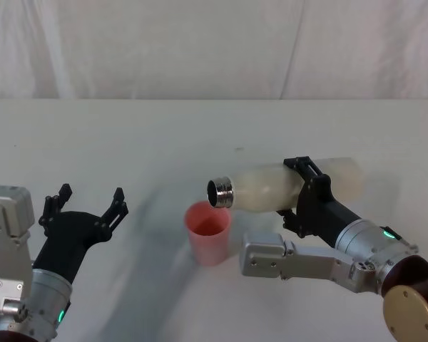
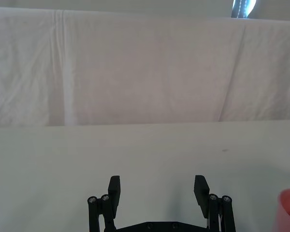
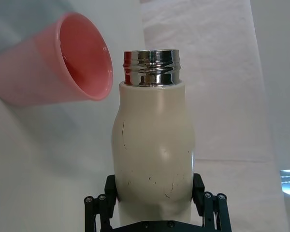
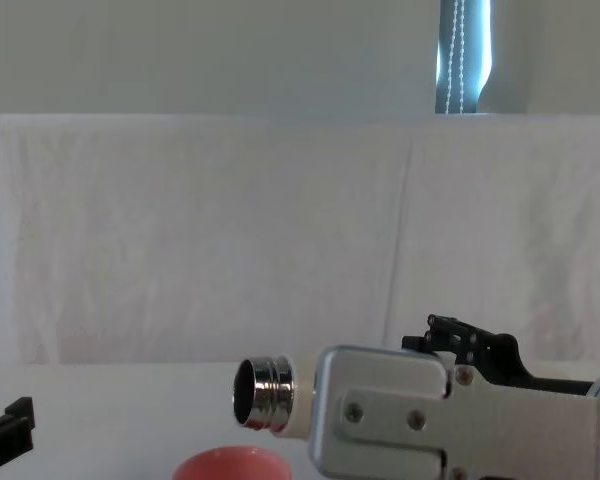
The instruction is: Grasp the thermos with one hand and pour water into the cup lid.
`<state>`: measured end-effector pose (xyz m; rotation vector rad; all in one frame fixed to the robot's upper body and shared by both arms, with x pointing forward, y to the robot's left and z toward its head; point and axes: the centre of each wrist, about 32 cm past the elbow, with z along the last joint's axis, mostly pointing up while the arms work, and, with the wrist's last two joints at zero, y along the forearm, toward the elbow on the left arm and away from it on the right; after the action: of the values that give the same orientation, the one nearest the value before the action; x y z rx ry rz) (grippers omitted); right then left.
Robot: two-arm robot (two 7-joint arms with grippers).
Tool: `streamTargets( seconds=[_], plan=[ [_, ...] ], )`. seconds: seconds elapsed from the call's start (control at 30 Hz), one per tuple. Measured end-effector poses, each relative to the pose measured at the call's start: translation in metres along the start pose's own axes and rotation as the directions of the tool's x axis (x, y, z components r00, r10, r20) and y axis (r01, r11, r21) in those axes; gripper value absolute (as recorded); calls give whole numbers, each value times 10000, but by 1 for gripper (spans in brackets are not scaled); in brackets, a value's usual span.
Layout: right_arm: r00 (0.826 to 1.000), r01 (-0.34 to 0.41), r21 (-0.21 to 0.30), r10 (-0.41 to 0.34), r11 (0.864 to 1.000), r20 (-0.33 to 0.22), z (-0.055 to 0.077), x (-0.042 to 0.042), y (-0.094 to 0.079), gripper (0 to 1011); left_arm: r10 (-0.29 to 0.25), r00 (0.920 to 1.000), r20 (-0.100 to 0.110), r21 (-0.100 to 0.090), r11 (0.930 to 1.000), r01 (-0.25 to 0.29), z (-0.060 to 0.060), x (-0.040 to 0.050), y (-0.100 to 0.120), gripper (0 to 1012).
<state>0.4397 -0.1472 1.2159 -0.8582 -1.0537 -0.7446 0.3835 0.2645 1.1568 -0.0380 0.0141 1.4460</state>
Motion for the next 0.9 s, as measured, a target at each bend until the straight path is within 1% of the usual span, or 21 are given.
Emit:
streamTargets(
  seconds=[0.53,0.9],
  plan=[
    [9987,175,-266,-162,9995,489,8,-10,-36,952,-1,10000,0,0,10000,1,0,0,0,1001],
    [9975,206,-363,-181,9991,683,3,-29,-24,952,0,10000,0,-1,10000,0,0,0,0,1001]
  ],
)
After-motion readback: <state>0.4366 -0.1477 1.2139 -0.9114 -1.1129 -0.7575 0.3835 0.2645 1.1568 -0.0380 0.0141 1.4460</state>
